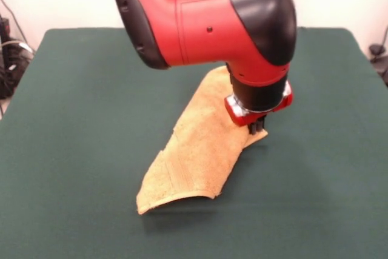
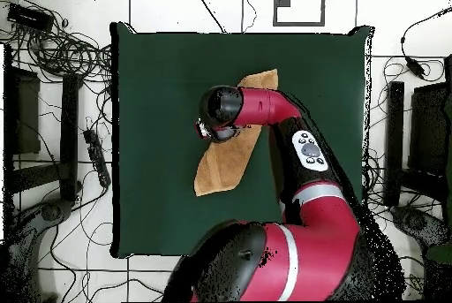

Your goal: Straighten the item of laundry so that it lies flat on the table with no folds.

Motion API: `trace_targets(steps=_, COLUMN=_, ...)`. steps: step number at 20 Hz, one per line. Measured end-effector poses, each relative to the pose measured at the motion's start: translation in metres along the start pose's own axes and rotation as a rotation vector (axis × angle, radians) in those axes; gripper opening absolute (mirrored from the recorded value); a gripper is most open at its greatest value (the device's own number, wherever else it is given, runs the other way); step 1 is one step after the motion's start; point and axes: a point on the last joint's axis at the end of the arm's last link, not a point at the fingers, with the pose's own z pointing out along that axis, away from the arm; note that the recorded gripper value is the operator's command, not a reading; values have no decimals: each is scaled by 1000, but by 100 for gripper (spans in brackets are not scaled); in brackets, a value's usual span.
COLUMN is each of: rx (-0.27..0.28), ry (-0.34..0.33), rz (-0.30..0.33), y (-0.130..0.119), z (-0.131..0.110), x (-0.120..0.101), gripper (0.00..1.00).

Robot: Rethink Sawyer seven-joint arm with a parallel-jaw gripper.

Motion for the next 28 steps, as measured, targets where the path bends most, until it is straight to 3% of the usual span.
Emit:
trace_targets(steps=4, rx=-66, ry=-55, rz=26, y=-11, z=-1, x=4, gripper=0)
trace_targets(steps=5, rx=-114, ry=-96, rz=45, y=-18, z=-1, x=8, gripper=0)
trace_targets(steps=9, rx=-188, ry=-165, rz=77, y=-28, z=1, x=16, gripper=0)
trace_targets(steps=12, rx=-221, ry=-209, rz=86, y=-33, z=2, x=21, gripper=0)
trace_targets(steps=19, rx=-224, ry=-285, rz=53, y=-33, z=4, x=29, gripper=0)
trace_targets(steps=28, rx=-201, ry=-301, rz=19, y=-29, z=3, x=28, gripper=0)
